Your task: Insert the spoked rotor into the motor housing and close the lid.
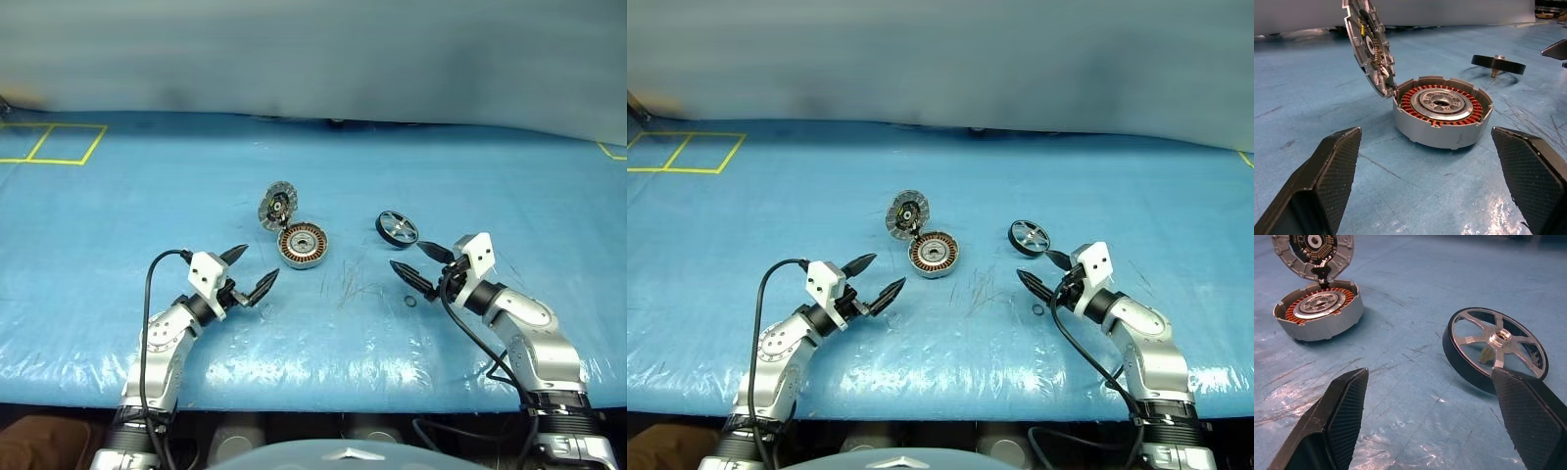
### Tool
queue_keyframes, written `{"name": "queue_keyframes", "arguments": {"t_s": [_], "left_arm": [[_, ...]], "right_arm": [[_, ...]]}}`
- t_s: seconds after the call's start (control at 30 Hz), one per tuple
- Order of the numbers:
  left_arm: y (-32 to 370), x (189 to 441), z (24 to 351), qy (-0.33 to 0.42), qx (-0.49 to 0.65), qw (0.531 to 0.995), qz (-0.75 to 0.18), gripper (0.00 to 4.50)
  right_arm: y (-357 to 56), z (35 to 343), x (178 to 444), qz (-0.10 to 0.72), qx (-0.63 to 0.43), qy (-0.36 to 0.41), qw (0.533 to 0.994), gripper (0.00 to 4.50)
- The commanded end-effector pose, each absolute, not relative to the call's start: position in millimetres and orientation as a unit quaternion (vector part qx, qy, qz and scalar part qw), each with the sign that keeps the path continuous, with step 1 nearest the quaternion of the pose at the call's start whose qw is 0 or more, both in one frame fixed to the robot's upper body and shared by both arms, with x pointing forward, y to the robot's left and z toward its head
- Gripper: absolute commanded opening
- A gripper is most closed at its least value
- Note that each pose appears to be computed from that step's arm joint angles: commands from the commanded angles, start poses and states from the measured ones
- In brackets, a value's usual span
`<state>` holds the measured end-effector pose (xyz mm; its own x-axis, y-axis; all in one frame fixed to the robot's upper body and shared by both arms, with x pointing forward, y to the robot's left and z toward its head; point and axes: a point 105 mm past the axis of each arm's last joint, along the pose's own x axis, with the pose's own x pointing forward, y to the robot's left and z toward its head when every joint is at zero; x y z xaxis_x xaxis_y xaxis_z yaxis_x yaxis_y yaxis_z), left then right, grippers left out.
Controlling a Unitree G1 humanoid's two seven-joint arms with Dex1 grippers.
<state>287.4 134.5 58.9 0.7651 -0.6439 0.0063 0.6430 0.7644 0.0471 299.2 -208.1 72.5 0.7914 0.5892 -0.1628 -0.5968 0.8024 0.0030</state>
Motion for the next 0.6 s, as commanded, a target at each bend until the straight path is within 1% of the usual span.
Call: {"name": "queue_keyframes", "arguments": {"t_s": [0.03,0.6], "left_arm": [[130.5,288.3,72.3,-0.035,0.031,0.934,-0.353,4.5],[131.6,287.4,71.8,-0.03,0.038,0.933,-0.358,4.5]], "right_arm": [[-205.5,83.4,303.0,0.316,-0.031,0.053,0.947,4.19],[-203.7,82.4,304.4,0.314,-0.034,0.053,0.947,4.19]]}}
